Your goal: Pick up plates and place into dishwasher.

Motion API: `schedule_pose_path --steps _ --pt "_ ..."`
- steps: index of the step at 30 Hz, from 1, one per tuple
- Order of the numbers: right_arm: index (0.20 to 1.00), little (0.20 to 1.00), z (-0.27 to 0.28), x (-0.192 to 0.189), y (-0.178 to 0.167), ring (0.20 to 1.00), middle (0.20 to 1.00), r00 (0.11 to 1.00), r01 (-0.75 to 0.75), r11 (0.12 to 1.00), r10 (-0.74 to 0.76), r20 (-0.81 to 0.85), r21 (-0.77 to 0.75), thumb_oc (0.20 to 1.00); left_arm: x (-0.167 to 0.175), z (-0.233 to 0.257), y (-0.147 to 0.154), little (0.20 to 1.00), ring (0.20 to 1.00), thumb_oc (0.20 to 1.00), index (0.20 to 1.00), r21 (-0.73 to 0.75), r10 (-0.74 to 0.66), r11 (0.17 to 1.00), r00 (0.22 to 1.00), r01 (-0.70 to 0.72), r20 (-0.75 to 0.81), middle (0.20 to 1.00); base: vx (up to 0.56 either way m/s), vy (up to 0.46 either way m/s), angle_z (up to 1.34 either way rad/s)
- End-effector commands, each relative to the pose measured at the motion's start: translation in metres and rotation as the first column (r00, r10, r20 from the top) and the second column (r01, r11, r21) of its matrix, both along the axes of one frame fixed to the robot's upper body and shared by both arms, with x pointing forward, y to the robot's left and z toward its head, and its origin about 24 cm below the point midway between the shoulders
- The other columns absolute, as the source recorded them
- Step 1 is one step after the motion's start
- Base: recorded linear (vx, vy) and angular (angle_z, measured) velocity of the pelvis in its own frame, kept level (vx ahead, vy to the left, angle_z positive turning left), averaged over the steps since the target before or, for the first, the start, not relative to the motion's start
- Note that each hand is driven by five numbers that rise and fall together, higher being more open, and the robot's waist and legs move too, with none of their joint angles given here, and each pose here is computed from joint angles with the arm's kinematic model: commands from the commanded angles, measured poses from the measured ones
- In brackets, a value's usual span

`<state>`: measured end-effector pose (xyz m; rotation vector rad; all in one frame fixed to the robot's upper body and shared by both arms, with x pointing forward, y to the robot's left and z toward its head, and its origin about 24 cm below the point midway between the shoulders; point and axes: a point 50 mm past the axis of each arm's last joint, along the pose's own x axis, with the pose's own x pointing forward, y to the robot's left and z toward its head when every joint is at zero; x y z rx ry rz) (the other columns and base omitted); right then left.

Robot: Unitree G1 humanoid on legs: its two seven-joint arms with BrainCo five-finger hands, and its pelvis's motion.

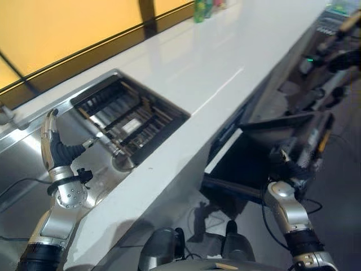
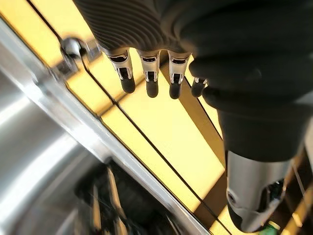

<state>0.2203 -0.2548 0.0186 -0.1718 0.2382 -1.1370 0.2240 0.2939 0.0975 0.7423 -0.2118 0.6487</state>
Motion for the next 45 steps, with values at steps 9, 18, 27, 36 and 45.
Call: schedule_pose_path --steps 9,18,27,36,45 --pt "1.000 1.000 0.010 -0.044 -0.031 1.000 1.000 0.992 0.073 0.996 -0.067 0.108 -0.054 1.000 -0.011 0.016 -0.004 1.000 1.000 1.000 1.000 0.024 -0.006 1.000 0.993 0.003 0.118 1.000 0.01 0.085 -0.37" --pt "1.000 1.000 -0.019 -0.035 -0.021 1.000 1.000 0.940 -0.225 0.918 0.116 0.322 0.326 1.000 -0.009 0.012 -0.022 1.000 1.000 1.000 1.000 -0.023 -0.001 1.000 0.982 0.005 0.191 1.000 -0.07 0.071 -0.21" --pt "1.000 1.000 0.028 0.023 0.002 1.000 1.000 0.725 -0.487 0.839 0.235 0.648 0.242 1.000 0.002 0.032 -0.039 1.000 1.000 1.000 1.000 0.013 -0.021 1.000 0.948 0.018 0.318 1.000 -0.08 -0.105 0.24" --pt "1.000 1.000 0.104 0.074 0.000 1.000 1.000 0.505 -0.594 0.803 0.331 0.797 0.043 1.000 0.013 0.039 -0.047 1.000 1.000 1.000 1.000 0.017 -0.054 0.999 0.951 0.051 0.303 1.000 0.05 -0.126 0.20" --pt "1.000 1.000 0.167 0.101 0.060 1.000 1.000 0.074 -0.851 0.405 0.723 0.687 -0.335 1.000 0.013 0.038 -0.040 1.000 1.000 1.000 1.000 -0.029 -0.068 0.996 0.955 0.079 0.290 1.000 0.04 -0.004 0.08"
